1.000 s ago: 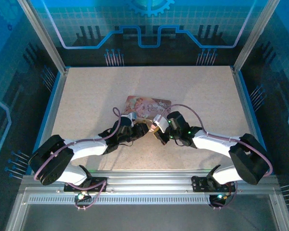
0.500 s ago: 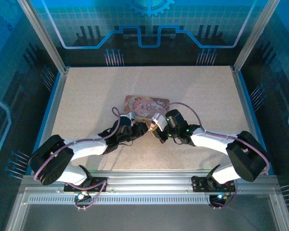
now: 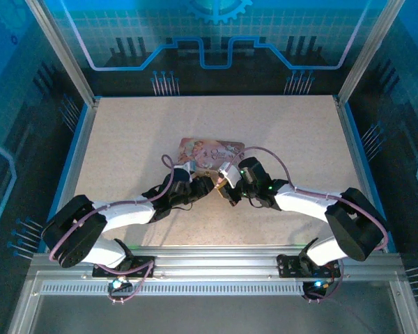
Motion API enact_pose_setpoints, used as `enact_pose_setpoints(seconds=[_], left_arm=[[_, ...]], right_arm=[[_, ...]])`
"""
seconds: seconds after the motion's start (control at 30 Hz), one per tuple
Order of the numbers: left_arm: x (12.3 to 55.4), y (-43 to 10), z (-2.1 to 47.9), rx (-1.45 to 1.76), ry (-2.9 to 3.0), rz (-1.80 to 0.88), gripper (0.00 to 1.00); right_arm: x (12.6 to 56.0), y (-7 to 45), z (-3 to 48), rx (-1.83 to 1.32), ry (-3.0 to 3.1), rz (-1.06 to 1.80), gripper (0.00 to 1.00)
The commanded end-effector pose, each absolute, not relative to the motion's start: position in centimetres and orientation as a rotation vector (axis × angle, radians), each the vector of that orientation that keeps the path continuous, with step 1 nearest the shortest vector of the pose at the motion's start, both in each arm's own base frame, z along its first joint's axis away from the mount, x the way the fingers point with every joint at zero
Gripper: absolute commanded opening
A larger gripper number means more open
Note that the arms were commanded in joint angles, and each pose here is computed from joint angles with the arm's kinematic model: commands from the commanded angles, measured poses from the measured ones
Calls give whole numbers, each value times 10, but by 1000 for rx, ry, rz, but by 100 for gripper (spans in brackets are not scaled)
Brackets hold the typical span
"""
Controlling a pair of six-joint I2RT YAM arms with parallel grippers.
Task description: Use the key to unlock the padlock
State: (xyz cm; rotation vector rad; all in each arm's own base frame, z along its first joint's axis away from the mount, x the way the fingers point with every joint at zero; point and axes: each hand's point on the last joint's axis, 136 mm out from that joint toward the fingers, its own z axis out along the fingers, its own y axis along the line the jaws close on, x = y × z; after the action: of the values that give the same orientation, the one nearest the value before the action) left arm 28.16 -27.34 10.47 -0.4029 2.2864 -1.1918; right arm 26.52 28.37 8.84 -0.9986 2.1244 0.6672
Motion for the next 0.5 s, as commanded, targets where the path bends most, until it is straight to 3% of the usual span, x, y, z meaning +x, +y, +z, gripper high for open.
enact_pose_setpoints(seconds=[0.0,0.47], left_arm=[[270,-305,143,-251,2230,-1407,25],[270,-306,138,-256,2238,-1409,25]], right_arm=[[283,302,114,-953,2008,705,1],[291,314,135,-929,1931,727,1]])
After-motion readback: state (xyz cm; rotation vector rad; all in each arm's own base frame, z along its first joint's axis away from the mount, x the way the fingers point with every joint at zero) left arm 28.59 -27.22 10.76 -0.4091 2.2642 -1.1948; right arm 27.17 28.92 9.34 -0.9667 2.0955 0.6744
